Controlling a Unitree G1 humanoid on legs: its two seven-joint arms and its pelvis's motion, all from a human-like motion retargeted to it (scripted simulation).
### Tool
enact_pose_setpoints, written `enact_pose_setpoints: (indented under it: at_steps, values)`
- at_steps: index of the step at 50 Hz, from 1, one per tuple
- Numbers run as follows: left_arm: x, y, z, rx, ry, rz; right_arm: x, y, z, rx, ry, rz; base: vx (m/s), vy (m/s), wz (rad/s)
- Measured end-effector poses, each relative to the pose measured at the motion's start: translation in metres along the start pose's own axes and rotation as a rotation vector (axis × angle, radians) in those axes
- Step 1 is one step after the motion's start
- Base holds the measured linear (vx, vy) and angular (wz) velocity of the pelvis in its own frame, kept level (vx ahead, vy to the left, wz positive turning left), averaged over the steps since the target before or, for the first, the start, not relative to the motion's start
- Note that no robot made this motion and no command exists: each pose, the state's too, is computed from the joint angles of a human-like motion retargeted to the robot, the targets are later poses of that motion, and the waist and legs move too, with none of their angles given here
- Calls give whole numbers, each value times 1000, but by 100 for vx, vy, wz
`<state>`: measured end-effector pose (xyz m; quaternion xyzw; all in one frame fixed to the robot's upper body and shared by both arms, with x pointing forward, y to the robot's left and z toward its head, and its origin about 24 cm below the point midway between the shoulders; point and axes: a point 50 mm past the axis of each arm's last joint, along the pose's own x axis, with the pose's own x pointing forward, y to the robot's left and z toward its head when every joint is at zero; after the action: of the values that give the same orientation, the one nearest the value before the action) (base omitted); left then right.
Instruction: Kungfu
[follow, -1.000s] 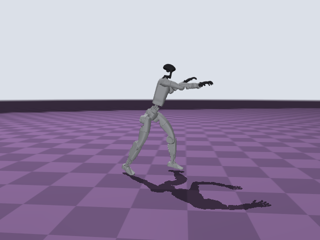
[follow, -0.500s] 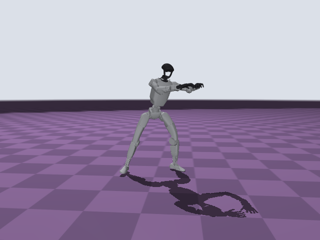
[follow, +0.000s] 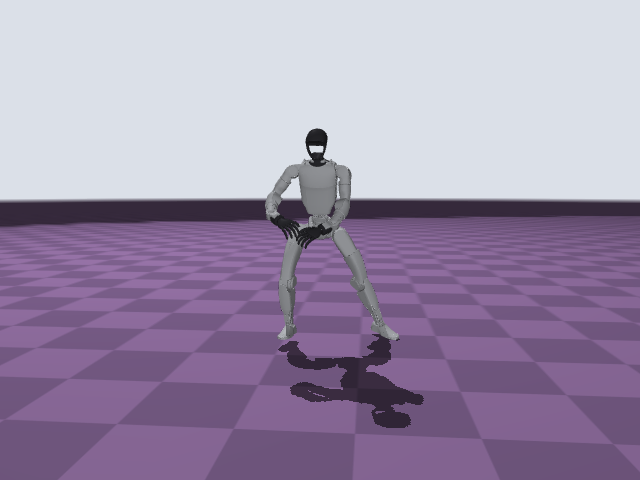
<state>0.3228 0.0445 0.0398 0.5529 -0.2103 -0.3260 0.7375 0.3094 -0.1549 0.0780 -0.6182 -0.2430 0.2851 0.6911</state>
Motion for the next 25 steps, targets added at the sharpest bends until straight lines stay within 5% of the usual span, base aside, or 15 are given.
enact_pose_setpoints:
  at_steps: [5,25]
  values:
    - [19,-70,51,-116,23,-80,-68,32,-11,44,41,133,-31,29,94]
    - [24,-61,82,17,-309,-130,-121,47,2,101,240,-77,-1,9,9]
